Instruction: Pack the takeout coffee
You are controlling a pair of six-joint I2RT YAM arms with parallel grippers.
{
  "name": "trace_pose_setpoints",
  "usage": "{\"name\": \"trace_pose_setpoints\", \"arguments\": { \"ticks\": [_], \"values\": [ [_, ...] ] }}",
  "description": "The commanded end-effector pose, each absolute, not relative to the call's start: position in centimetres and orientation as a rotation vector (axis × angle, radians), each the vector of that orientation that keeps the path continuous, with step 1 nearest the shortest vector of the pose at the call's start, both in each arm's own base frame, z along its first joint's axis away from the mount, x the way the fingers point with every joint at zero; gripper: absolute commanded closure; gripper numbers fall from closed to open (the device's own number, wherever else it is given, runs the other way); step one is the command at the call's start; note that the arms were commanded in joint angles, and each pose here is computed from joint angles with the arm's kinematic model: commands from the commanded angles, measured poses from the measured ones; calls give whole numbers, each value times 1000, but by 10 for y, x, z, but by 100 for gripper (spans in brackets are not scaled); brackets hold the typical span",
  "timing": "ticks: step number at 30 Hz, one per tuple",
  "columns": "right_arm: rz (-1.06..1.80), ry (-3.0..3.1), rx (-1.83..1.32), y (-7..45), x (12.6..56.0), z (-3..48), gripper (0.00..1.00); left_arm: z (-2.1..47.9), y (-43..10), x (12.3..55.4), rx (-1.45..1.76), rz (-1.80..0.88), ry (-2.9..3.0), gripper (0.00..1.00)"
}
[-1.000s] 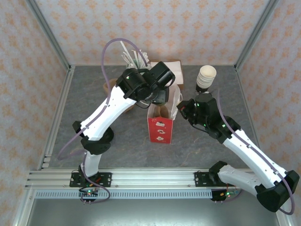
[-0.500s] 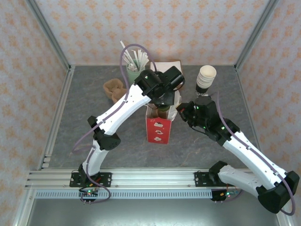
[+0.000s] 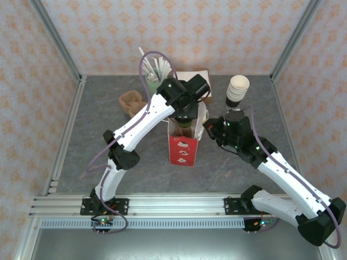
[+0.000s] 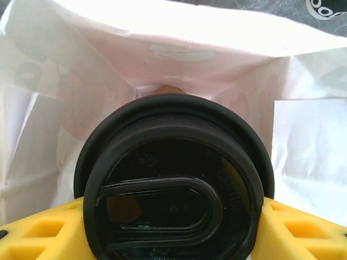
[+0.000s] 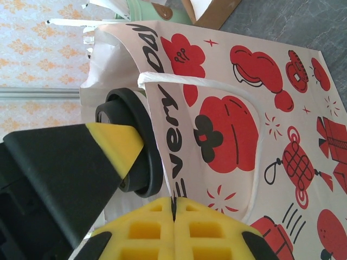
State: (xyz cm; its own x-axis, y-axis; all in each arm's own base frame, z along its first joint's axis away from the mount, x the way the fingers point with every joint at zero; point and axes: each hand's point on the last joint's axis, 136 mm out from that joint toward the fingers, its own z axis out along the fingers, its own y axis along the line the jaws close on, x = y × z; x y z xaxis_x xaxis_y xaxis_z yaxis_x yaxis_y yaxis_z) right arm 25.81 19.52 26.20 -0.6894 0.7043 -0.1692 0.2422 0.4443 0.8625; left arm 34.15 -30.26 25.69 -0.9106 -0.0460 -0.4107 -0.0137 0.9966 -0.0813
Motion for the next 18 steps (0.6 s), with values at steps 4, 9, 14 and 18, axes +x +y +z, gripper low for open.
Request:
{"name": "trace_pose_setpoints", "arguments": {
  "ticks": [4, 9, 14, 18],
  "values": [
    [1224, 2173, 788, 197, 254, 268, 100, 241, -306, 351, -86, -105, 2733, 39],
    [1231, 2174, 787, 198, 253, 269, 100, 232, -307, 354, -88, -99, 2751, 39],
    [1233, 2175, 784, 198, 253, 270, 100, 222, -308, 355, -84, -85, 2767, 39],
    [1236, 2174, 782, 199, 253, 271, 100, 215, -307, 358, -89, -79, 2775, 39]
  ]
}}
